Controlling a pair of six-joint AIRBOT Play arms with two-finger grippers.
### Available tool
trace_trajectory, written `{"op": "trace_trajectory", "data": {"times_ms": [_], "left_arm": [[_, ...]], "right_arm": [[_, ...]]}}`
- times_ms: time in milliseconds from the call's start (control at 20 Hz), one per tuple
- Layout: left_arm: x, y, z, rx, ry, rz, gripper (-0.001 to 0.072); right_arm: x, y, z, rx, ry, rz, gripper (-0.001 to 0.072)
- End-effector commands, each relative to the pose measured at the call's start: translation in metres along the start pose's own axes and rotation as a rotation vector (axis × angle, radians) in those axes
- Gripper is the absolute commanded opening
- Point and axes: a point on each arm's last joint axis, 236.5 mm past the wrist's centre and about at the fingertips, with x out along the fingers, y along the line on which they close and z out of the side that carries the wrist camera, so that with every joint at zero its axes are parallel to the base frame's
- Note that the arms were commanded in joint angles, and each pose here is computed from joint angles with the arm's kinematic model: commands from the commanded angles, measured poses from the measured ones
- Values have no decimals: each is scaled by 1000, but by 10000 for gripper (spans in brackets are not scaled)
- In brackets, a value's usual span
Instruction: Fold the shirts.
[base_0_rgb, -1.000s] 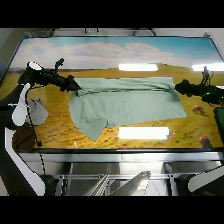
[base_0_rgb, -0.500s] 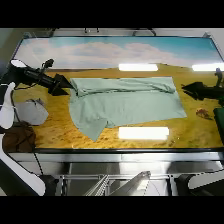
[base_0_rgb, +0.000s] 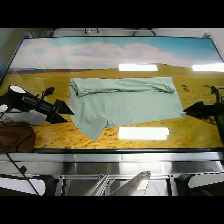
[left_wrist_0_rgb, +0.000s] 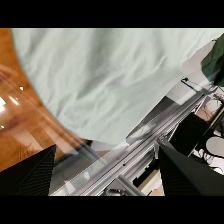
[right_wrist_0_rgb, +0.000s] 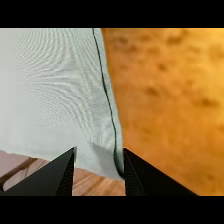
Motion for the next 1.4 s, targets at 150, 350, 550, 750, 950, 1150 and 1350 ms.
{"op": "trace_trajectory", "data": {"times_ms": [150,350,550,750,950,1150,1350], "left_arm": [[45,4,-19,24,27,80,675],[66,-3,-4,77,-23,143,674],[84,-15,-15,115,27,160,674],[95,-23,-28,169,82,166,17],[72,-27,-46,151,171,118,24],[18,-25,-51,65,119,47,23],[-33,-26,-72,-9,85,-25,24]], "right_arm": [[36,23,-8,-82,83,13,364],[59,51,-17,-153,161,30,18],[61,63,-16,-142,159,61,18],[53,78,-24,-139,191,104,17],[21,57,-35,-88,212,21,17],[-32,4,-37,53,127,-136,17],[-60,-7,-48,145,95,-102,17]]}}
